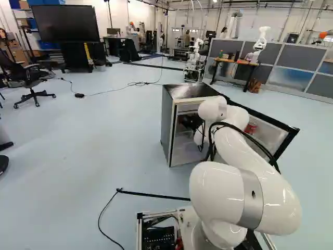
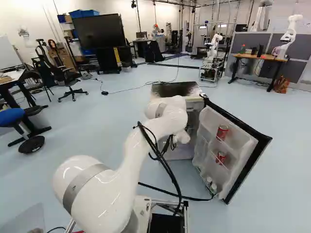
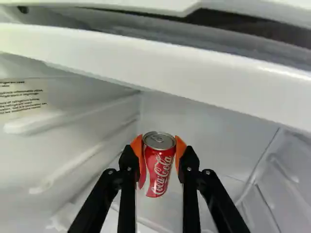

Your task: Grab a drink from the fridge

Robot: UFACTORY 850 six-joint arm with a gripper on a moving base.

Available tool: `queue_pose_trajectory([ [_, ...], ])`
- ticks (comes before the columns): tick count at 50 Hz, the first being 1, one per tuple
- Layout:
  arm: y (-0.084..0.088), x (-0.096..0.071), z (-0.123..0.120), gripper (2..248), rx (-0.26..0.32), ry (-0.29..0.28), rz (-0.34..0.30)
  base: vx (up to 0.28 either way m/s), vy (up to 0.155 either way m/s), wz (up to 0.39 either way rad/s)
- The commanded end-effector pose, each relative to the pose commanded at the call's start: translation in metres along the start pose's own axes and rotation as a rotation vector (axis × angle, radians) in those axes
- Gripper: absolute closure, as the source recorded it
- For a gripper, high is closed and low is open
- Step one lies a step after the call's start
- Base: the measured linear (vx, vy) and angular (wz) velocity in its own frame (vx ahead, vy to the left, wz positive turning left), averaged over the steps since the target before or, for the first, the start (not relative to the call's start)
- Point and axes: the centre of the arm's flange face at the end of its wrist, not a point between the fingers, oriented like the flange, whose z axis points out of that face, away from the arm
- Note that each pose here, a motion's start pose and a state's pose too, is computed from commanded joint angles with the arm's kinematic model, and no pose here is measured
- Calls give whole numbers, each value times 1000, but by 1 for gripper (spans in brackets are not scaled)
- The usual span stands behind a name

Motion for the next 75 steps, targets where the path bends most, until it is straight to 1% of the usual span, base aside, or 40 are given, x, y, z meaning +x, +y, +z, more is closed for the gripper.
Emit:
queue_pose_trajectory([
  [16, -13, 10, -21, 161, 3, -42, 46, 0, 0, 0],
  [36, -32, 25, -54, 161, 3, -100, 111, 0, 0, 0],
  [45, -38, 41, -70, 161, -2, -122, 135, 0, 0, 0],
  [75, -57, 100, -127, 161, -25, -177, 200, 0, 0, 0],
])
